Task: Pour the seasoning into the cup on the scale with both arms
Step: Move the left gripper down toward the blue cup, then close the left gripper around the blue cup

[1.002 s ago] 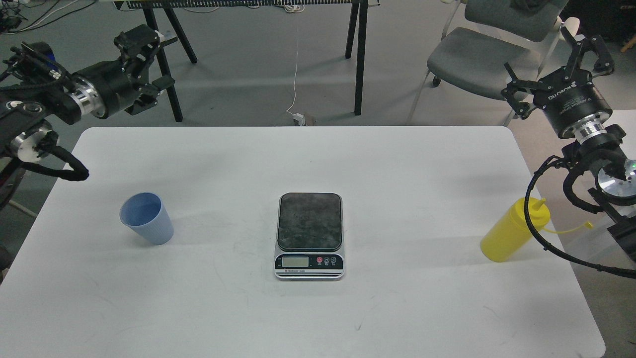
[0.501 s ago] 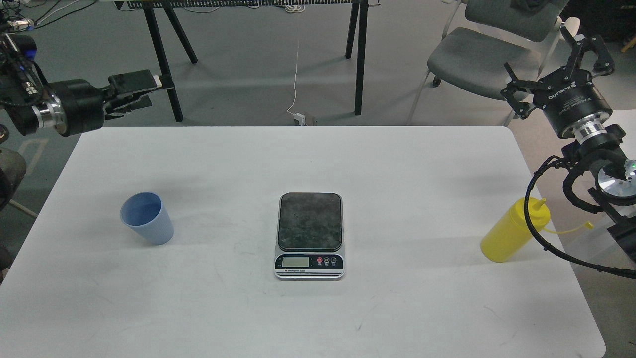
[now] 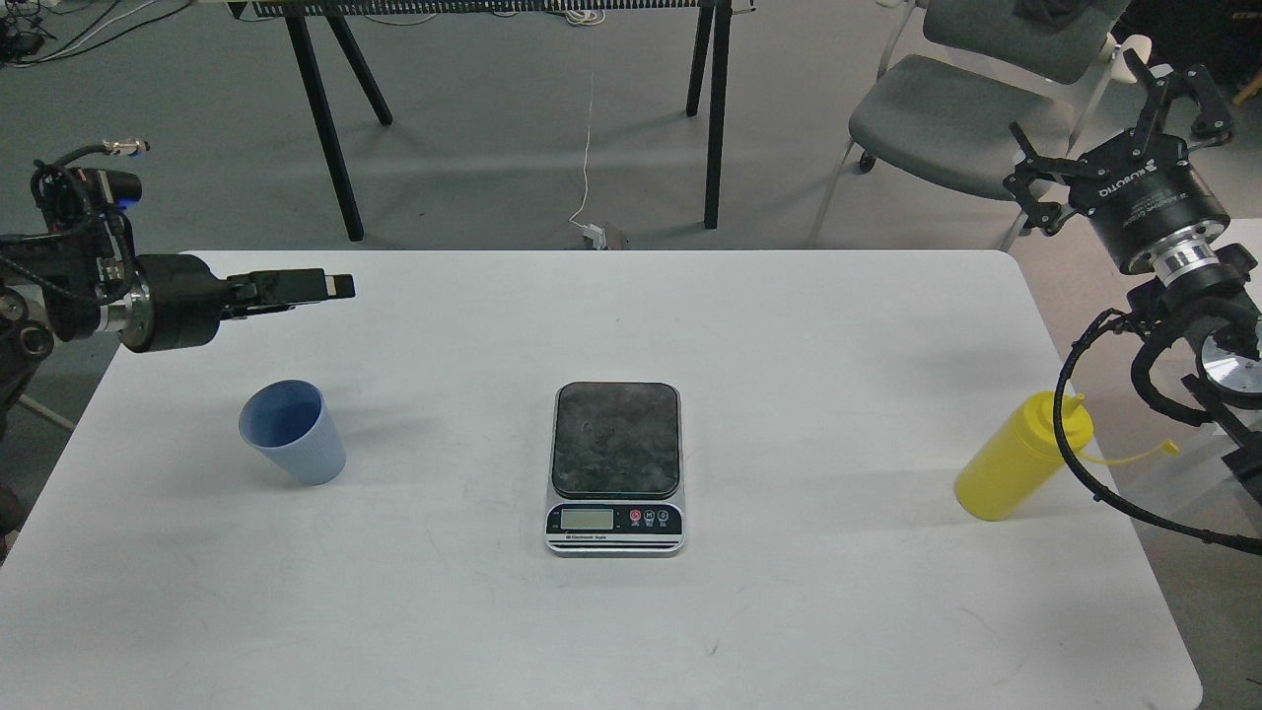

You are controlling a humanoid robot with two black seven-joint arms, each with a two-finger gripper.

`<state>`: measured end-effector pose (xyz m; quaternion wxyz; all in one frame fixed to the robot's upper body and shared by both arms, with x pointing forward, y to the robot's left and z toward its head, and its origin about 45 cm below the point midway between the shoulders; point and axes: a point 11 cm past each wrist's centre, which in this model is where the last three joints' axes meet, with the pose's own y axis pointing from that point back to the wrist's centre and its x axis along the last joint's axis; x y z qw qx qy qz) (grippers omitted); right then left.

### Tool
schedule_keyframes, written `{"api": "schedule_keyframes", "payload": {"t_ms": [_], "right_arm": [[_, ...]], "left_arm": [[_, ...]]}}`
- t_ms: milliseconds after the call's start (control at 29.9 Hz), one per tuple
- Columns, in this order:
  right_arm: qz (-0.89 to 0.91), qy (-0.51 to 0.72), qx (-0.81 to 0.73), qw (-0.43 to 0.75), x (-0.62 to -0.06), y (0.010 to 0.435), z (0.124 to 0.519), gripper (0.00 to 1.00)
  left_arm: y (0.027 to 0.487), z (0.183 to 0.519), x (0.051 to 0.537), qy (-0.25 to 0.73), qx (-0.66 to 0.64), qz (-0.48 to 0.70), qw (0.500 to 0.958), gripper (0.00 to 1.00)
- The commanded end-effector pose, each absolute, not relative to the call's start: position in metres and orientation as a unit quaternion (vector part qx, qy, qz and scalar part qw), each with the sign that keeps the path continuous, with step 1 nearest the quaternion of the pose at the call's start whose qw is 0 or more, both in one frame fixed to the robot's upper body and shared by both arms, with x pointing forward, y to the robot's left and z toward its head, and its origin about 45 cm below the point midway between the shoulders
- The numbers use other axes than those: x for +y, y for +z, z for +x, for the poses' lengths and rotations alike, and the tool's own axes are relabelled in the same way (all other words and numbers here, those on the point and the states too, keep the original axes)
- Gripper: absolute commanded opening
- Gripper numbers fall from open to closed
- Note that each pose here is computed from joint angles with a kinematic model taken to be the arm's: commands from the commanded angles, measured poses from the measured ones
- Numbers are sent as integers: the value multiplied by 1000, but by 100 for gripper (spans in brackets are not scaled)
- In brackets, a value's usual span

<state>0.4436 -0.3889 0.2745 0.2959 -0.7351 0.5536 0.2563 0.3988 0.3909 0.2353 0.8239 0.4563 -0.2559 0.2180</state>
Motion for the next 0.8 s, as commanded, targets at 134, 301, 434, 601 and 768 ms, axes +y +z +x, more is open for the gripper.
{"api": "schedule_keyframes", "payload": {"t_ms": [134,301,434,601,768], "right_arm": [[-735,256,554,297,-389,274,444,100],[-735,256,554,297,-389,275,444,100],[-735,256,554,297,-389,275,444,100],[-735,256,554,297,-389,275,444,100],[-734,255,554,297,-390,275,444,100]], "left_arm": [[224,394,419,207,-267,512,790,100],[208,383,426,189,-258,530,785,100],[193,371,448,194,-244,554,772,100],[185,364,457,193,-238,566,766,100],[182,360,459,192,-233,568,766,100]]}}
